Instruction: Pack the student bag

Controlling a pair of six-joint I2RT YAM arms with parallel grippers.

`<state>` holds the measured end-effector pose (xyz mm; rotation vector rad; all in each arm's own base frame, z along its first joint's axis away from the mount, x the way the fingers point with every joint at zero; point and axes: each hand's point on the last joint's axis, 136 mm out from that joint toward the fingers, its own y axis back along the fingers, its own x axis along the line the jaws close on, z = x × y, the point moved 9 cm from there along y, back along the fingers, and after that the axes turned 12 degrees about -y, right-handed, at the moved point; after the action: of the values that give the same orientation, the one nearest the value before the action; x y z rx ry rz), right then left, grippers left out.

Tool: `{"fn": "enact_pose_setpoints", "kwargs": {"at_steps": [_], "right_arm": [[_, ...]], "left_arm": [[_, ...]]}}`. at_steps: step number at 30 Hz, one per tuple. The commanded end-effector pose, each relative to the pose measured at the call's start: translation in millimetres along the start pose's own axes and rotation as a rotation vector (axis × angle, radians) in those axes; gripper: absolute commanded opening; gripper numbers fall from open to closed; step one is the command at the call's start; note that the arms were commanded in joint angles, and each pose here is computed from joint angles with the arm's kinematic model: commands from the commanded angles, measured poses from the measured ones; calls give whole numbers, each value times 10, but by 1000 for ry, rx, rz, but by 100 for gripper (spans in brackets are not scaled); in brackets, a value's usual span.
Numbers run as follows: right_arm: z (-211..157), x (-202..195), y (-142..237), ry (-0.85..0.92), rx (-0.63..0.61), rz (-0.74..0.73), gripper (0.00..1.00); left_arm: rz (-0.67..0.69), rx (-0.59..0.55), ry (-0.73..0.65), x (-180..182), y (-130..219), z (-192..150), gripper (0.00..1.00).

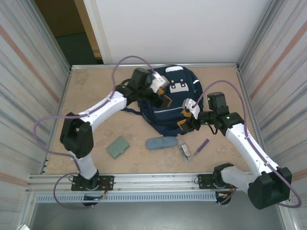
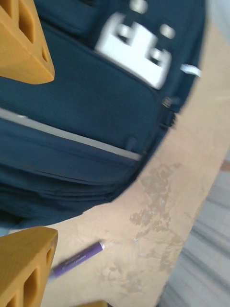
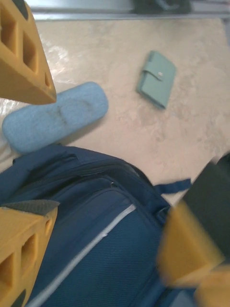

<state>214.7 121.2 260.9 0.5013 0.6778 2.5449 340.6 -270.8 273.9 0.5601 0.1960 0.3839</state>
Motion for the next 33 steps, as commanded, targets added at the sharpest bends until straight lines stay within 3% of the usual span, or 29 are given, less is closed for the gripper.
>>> {"fn": "enact_pose_setpoints", "kwargs": {"at_steps": [1, 3, 5, 9, 13, 15, 17, 18, 20, 25, 30, 33], "right_arm": [[132, -274, 16, -427, -72, -294, 54], [134, -522, -14, -751, -89, -511, 53], [105, -628, -121, -903, -27, -554, 54], [-149, -788, -410, -1023, 24, -678, 56], [-355, -978, -688, -1106, 79, -666, 56], [-388, -1096, -840, -1126, 101, -635, 54], [-415, -1233, -961, -1127, 113, -635, 49], [-428, -1326, -1005, -1133, 118, -646, 44], [-428, -1489, -1115, -1108, 114, -663, 38], [-237, -2051, -1409, -1015, 80, -713, 29], [93, -2647, -1641, -959, 7, -667, 37], [294, -2623, -1584, -965, 2, -605, 42]], "left_arm": [[142, 14, 501, 427, 453, -267, 77], [208, 48, 714, 741, 475, -573, 76], [241, 79, 802, 984, 388, -802, 77], [236, 177, 868, 1318, 17, -1088, 81], [120, 141, 937, 1494, -382, -1217, 80], [166, 160, 927, 1562, -484, -1274, 71], [222, 207, 917, 1589, -522, -1376, 45], [243, 237, 927, 1578, -500, -1422, 32], [253, 262, 933, 1496, -396, -1483, 16], [234, 207, 1023, 1062, -25, -1481, 0], [230, 205, 1140, 576, 43, -1464, 0], [233, 174, 1226, 390, -18, -1458, 0]]}}
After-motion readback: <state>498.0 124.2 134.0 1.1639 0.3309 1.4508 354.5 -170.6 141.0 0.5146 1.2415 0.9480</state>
